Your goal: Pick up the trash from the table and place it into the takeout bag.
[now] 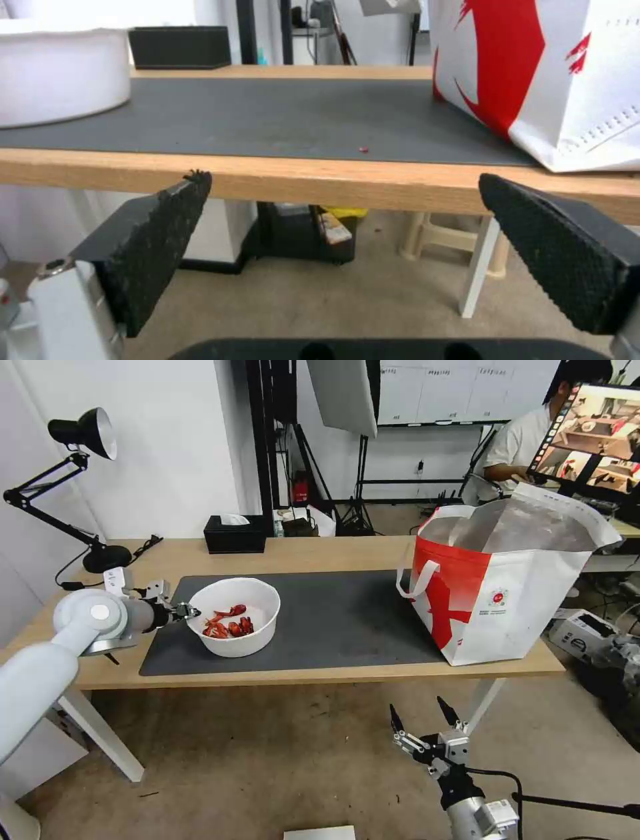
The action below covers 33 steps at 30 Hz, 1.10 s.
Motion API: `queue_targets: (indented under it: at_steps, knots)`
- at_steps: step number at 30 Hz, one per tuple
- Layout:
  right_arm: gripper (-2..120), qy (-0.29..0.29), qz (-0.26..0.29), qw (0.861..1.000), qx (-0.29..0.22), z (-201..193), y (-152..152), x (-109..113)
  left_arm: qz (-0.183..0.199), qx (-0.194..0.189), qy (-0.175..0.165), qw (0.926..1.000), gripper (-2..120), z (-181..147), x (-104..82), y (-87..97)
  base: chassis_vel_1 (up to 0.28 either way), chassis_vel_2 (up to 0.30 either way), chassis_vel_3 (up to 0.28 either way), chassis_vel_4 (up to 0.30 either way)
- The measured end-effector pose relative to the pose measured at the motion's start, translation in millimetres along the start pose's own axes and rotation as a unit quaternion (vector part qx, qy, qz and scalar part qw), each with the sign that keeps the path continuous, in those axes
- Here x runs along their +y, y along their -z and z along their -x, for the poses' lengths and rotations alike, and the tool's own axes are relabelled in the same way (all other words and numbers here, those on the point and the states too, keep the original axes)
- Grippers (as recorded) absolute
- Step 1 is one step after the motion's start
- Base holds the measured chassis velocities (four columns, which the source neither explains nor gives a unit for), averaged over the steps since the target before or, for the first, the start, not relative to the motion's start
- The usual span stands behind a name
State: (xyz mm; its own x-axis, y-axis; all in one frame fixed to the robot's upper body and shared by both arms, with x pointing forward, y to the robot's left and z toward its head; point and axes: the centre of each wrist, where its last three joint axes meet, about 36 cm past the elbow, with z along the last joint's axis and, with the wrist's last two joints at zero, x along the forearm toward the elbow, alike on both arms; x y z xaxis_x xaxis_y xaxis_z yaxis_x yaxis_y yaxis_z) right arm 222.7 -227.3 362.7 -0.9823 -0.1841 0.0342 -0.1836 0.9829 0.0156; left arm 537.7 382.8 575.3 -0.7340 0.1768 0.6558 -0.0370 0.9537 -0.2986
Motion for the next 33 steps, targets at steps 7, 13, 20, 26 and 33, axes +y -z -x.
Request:
queue_targets:
  at_steps: [7,13,20,26,33]
  knots:
    - [100,0.0,0.0,1.0,0.0,0,0,0,0.002,-0.007,-0.002,1.0,0,-4,-3.5,2.9,0.0,0.0,0.0,0.0]
    - [100,0.0,0.0,1.0,0.0,0,0,0,-0.001,-0.057,-0.011,0.9983,0,-13,-16.2,9.9,0.0,0.0,0.0,0.0]
    - [100,0.0,0.0,1.0,0.0,0,0,0,0.001,-0.135,-0.047,0.9897,0,-30,-53.4,29.3,0.0,0.0,0.0,0.0]
    - [100,0.0,0.0,1.0,0.0,0,0,0,0.015,-0.162,-0.065,0.9845,0,-39,-79.7,45.7,0.0,0.0,0.0,0.0]
    - [100,0.0,0.0,1.0,0.0,0,0,0,0.031,-0.183,-0.085,0.979,0,-41,-125.6,52.3,0.0,0.0,0.0,0.0]
